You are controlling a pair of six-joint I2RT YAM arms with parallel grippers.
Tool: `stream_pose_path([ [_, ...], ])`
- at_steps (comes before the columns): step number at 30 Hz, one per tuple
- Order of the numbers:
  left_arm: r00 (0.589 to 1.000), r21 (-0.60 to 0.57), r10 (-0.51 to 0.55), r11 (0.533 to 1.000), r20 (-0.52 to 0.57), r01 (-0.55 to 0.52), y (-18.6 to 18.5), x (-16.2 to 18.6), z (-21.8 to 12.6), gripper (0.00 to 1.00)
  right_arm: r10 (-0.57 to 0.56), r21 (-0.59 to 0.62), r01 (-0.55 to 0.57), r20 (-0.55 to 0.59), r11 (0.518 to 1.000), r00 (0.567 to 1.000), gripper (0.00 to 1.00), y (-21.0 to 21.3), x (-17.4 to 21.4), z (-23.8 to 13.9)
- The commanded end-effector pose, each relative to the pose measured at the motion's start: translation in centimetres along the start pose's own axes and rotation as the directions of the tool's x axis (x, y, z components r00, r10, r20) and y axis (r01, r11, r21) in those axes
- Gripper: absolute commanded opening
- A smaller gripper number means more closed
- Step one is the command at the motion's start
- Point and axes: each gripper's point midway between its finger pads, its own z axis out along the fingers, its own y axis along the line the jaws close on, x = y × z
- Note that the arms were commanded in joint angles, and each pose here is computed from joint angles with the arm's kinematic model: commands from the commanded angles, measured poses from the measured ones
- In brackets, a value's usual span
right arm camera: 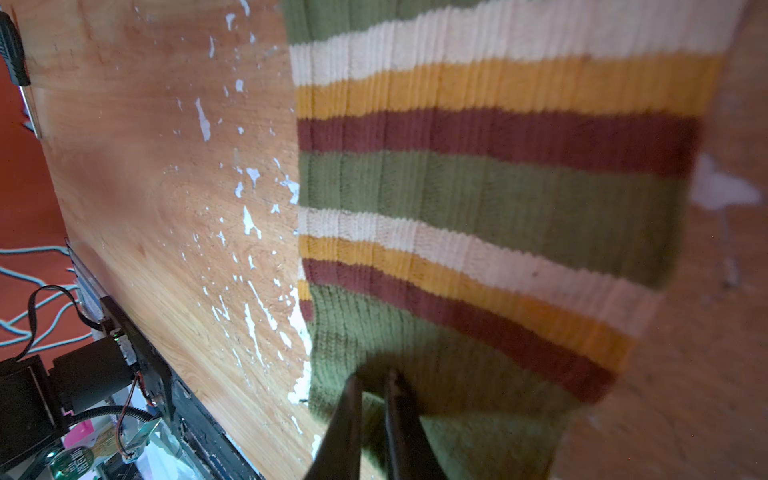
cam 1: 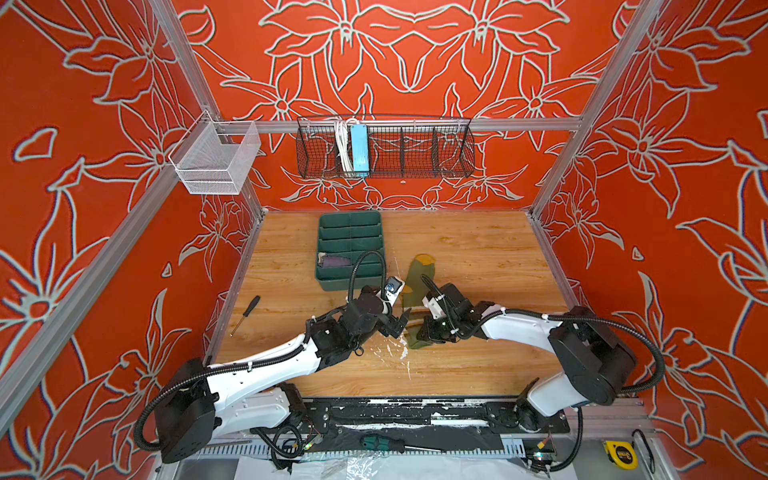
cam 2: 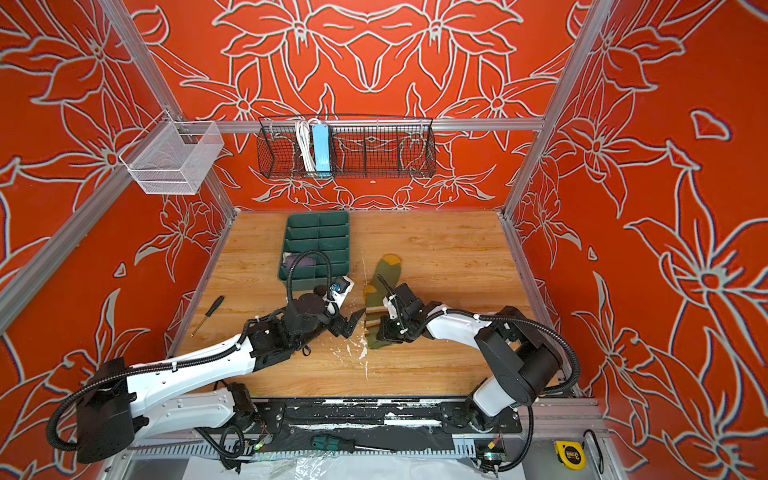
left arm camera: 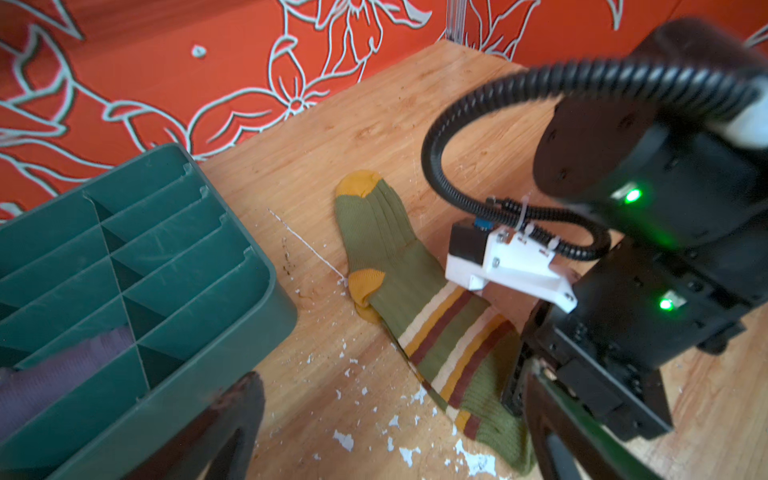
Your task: Roll the socks
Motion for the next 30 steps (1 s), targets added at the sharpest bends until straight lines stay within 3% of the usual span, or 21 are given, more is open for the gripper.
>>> stream_pose_path([
  [1, 0.999, 0.014, -0.034, 0.999, 0.026, 0.034, 0.0, -0.5, -0.4, 0.97, 0.013, 0.072, -0.010, -0.034, 0.997, 0.999, 0.15, -1.8, 2.7, -1.0],
  [8, 1.000, 0.008, -0.001, 1.000, 0.009, 0.001, 0.2, 0.4, -0.5, 0.98, -0.048, 0.016, 0.047, 0.009, 0.999, 0.999, 0.26, -1.8, 4.4, -2.7],
  [14, 0.997, 0.035, 0.071, 0.997, -0.004, -0.071, -0.2, -0.1, -1.1, 0.98, -0.108, 0.088, 0.116, -0.083, 0.989, 0.991, 0.27, -2.7, 4.4, -1.2],
  [16, 0.992, 0.088, 0.128, 0.988, 0.000, -0.127, -0.9, -0.6, -1.8, 0.98, -0.191, 0.090, 0.196, -0.060, 0.977, 0.980, 0.32, -1.7, 3.4, -2.4],
  [18, 0.974, 0.165, 0.225, 0.960, 0.016, -0.224, -2.0, -1.2, -3.0, 0.98, -0.334, 0.112, 0.330, 0.009, 0.937, 0.943, 0.43, -0.5, 1.8, -4.7],
  [20, 0.943, 0.205, 0.326, 0.920, 0.070, -0.333, -2.4, -2.2, -4.9, 0.97, -0.478, 0.208, 0.450, 0.110, 0.868, 0.871, 0.48, 0.0, -0.5, -7.4],
  [23, 0.867, 0.227, 0.484, 0.836, 0.120, -0.499, -2.4, -2.8, -7.6, 0.95, -0.627, 0.359, 0.525, 0.286, 0.772, 0.725, 0.56, 1.3, -4.3, -11.5],
  [26, 0.816, 0.154, 0.563, 0.801, 0.133, -0.578, -1.1, -3.1, -8.7, 0.95, -0.736, 0.468, 0.568, 0.424, 0.677, 0.528, 0.62, 2.9, -6.7, -14.2],
  [28, 0.782, 0.151, 0.609, 0.767, 0.136, -0.624, -1.0, -2.3, -8.9, 0.95, -0.862, 0.537, 0.679, 0.384, 0.500, 0.331, 0.65, 3.6, -6.6, -14.1],
  [30, 0.762, 0.170, 0.632, 0.743, 0.137, -0.647, -1.3, -1.3, -8.8, 0.95, -0.956, 0.561, 0.777, 0.227, 0.286, 0.188, 0.70, 3.1, -5.5, -13.1],
])
